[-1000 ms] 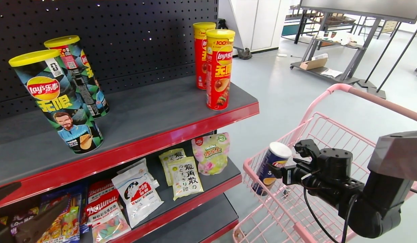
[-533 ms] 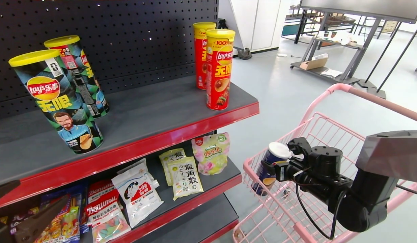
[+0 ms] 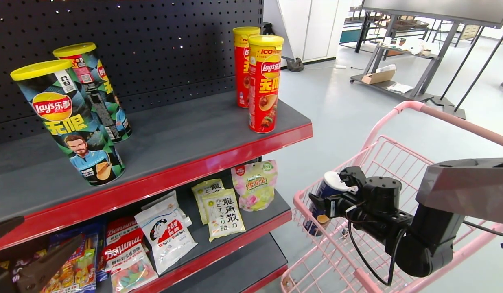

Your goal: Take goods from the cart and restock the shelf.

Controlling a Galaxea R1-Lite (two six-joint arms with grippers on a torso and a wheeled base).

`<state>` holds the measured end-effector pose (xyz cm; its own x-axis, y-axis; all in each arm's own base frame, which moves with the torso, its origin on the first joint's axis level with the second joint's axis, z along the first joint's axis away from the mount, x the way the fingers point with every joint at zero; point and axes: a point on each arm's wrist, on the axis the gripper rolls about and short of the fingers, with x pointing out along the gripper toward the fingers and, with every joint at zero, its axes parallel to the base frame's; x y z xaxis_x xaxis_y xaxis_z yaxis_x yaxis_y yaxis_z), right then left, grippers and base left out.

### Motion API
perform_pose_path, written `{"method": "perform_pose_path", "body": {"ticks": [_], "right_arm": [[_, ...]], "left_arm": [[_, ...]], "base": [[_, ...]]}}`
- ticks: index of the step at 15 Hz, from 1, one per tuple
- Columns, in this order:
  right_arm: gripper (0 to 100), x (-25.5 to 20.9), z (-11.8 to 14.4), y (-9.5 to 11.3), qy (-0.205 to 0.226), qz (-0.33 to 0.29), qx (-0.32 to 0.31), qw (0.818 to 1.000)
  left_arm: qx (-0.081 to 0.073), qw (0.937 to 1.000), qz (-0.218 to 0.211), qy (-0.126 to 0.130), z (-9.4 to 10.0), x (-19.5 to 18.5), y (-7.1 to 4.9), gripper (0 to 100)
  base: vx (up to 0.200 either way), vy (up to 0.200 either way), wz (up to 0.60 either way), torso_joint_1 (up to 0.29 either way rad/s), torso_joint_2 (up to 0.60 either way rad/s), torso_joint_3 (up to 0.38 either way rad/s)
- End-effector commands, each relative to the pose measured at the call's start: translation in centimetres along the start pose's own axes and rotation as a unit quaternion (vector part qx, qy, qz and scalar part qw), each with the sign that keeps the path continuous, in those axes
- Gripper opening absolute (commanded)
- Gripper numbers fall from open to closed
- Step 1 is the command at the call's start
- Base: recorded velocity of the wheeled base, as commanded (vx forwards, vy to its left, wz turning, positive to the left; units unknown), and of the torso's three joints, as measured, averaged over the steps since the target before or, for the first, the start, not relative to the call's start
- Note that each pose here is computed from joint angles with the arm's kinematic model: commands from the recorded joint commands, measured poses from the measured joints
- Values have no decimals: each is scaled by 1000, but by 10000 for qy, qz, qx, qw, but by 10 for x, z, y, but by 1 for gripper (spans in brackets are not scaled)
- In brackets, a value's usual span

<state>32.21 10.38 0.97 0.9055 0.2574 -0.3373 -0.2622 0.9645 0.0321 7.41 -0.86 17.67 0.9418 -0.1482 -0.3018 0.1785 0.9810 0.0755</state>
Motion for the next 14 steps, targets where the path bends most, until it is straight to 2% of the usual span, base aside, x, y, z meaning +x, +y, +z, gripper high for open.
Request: {"method": "perform_pose_path", "body": {"ticks": [1, 5, 7, 11, 13, 14], "right_arm": [[0, 1, -3, 2, 36, 27, -8, 10000], [0, -1, -4, 7, 45, 68, -34, 10000], [0, -5, 4, 10, -76, -20, -58, 10000], [0, -47, 74, 5, -981, -548, -667, 9914], [0, -72, 103, 3, -1051, -602, -718, 9900], [0, -98, 127, 3, -1002, -699, -707, 9900]], "left_arm": [[9, 10000, -7, -2, 1, 0, 0, 100], [6, 10000, -13, 52, 0, 2, 0, 100], [6, 10000, -21, 58, 1, 3, 0, 100], [5, 10000, -37, 65, 7, 7, 1, 100], [5, 9999, -64, 108, 8, 9, 1, 100], [9, 9999, -88, 122, 7, 9, 1, 100]], "base": [[0, 0, 0, 0, 0, 0], [0, 0, 0, 0, 0, 0], [0, 0, 0, 0, 0, 0], [0, 0, 0, 0, 0, 0], [0, 0, 0, 0, 0, 0], [0, 0, 0, 0, 0, 0]]}}
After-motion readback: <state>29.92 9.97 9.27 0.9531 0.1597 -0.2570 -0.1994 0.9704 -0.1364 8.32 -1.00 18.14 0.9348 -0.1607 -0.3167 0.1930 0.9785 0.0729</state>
